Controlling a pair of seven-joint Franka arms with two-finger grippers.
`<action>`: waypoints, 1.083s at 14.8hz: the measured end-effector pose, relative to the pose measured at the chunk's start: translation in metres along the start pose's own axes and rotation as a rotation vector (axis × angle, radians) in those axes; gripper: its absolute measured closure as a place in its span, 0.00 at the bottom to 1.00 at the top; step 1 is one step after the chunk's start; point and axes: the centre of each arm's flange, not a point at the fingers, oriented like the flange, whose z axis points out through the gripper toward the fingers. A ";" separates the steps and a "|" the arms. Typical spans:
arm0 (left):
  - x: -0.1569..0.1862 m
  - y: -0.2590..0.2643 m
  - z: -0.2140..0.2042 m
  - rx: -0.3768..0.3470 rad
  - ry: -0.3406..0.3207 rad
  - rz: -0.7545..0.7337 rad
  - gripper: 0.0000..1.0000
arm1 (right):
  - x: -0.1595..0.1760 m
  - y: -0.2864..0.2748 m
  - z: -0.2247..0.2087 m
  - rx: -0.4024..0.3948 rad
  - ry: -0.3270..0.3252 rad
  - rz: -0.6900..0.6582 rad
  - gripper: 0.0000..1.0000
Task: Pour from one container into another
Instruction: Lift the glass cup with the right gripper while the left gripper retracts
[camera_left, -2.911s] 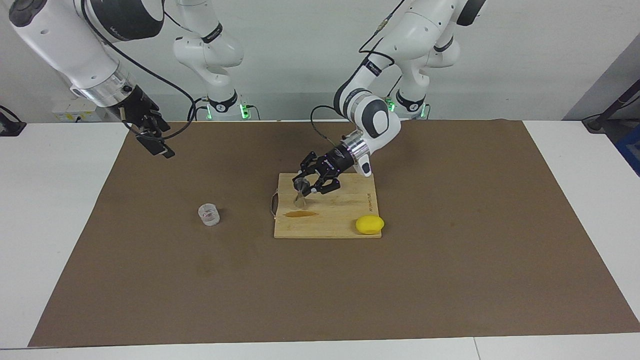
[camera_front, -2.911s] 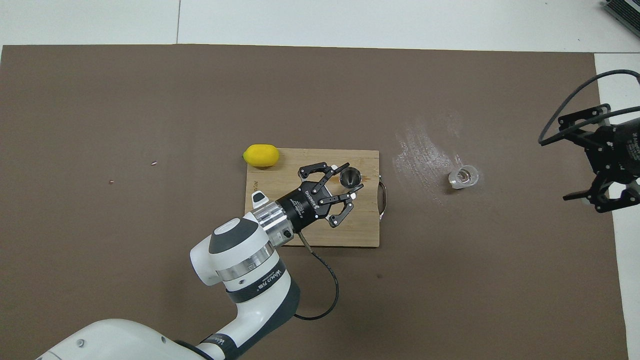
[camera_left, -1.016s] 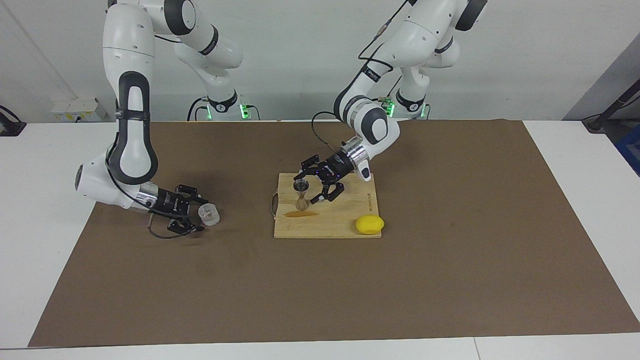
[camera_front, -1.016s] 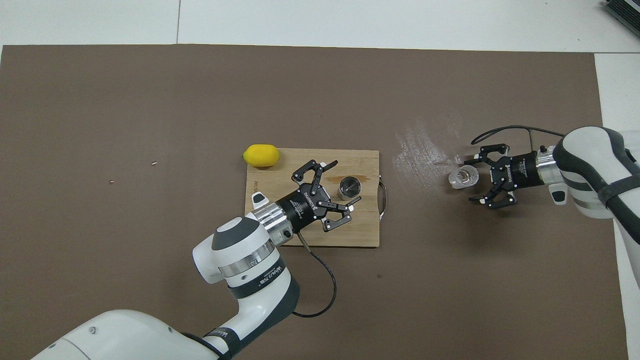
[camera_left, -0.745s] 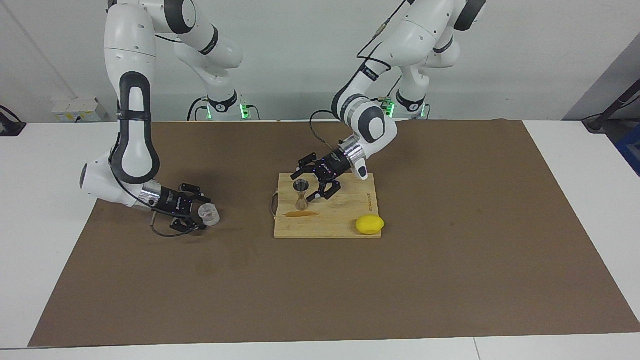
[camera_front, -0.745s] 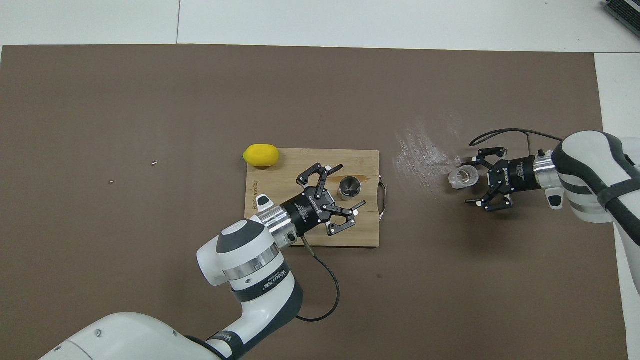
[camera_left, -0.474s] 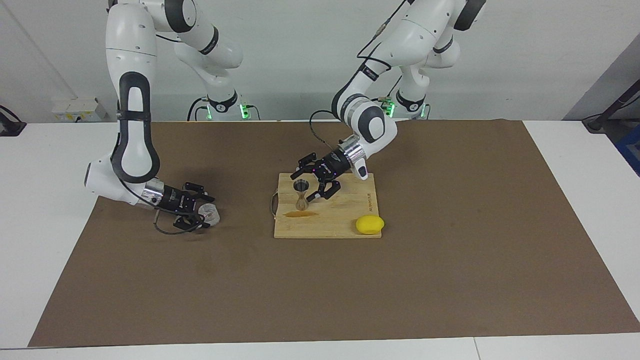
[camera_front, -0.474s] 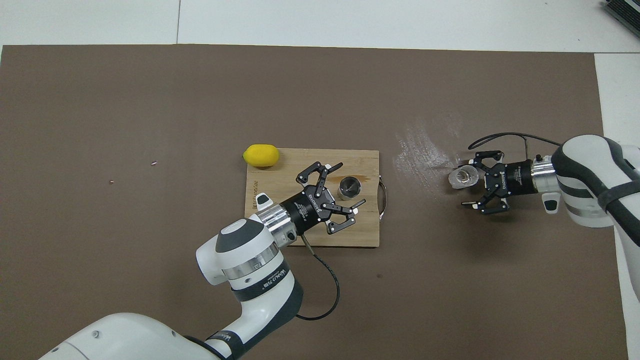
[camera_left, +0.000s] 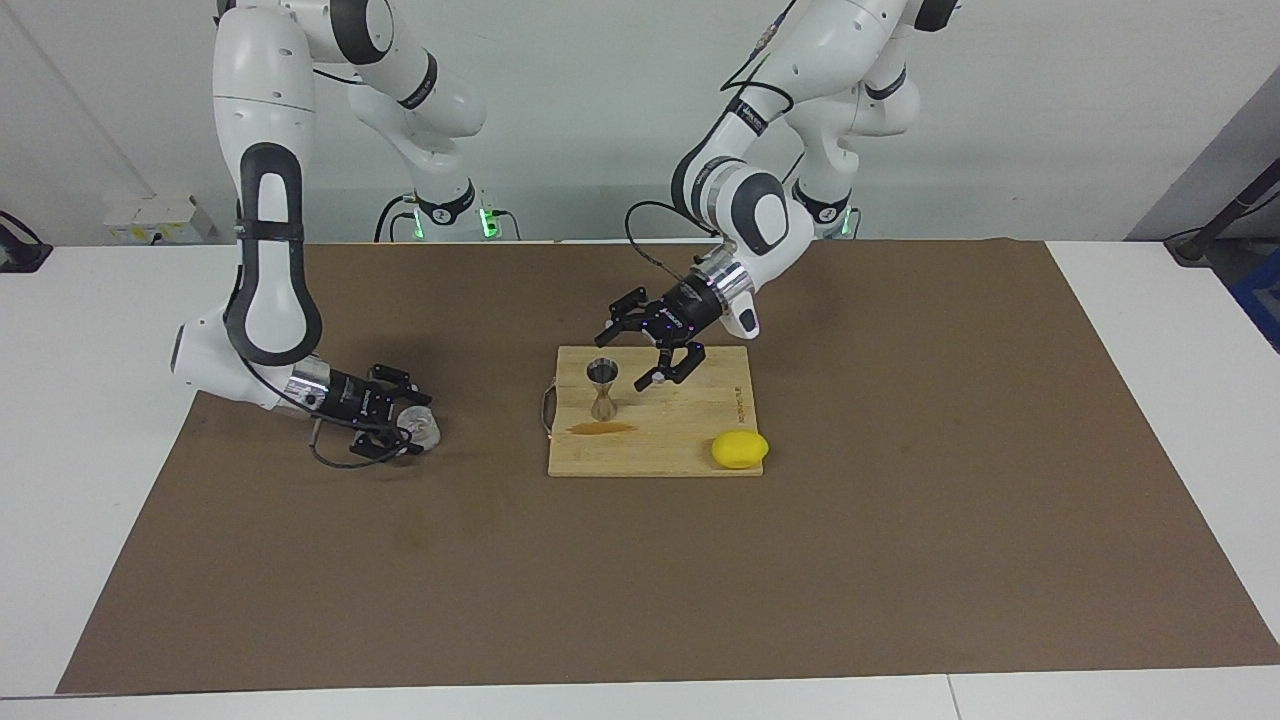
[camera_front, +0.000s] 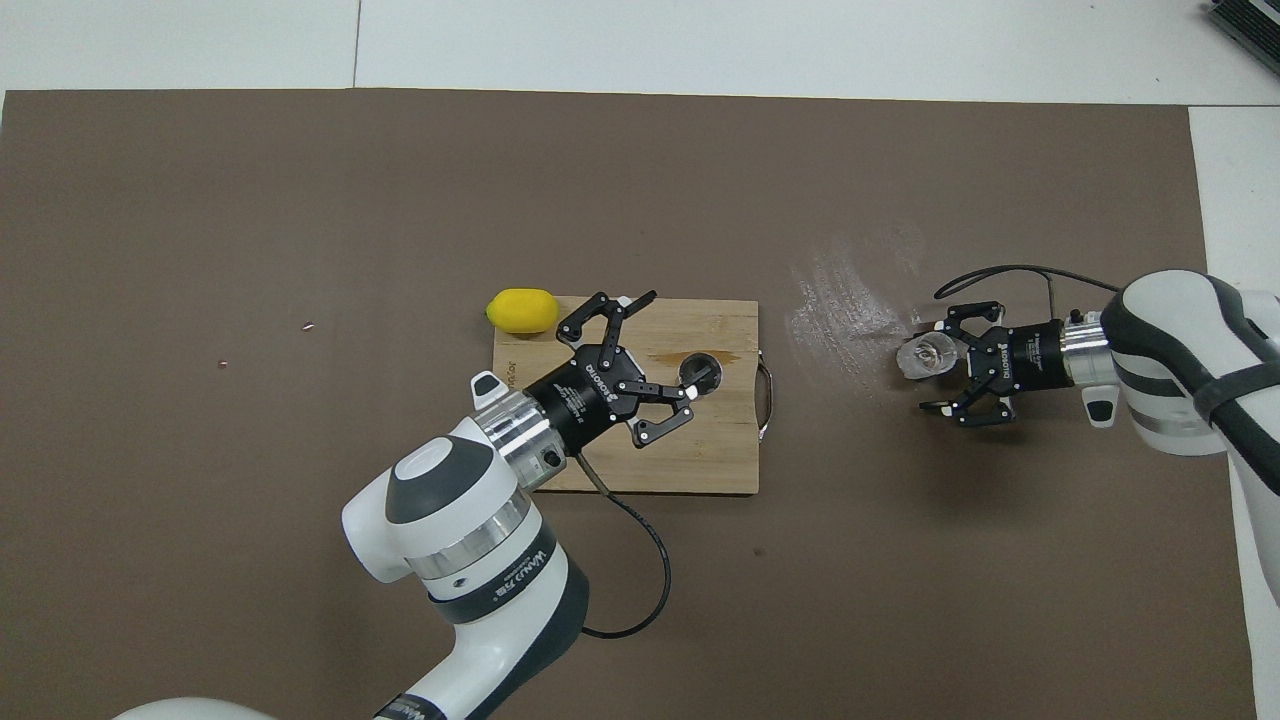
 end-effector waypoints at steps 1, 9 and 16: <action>-0.008 0.014 -0.011 -0.041 0.009 -0.013 0.00 | 0.000 0.000 -0.001 0.009 -0.007 0.004 0.20; -0.045 0.167 -0.083 -0.191 0.114 0.315 0.00 | -0.008 -0.002 -0.006 0.027 -0.016 -0.018 0.49; -0.058 0.286 -0.154 -0.081 0.363 0.865 0.00 | -0.101 -0.015 -0.011 0.072 0.036 -0.048 0.49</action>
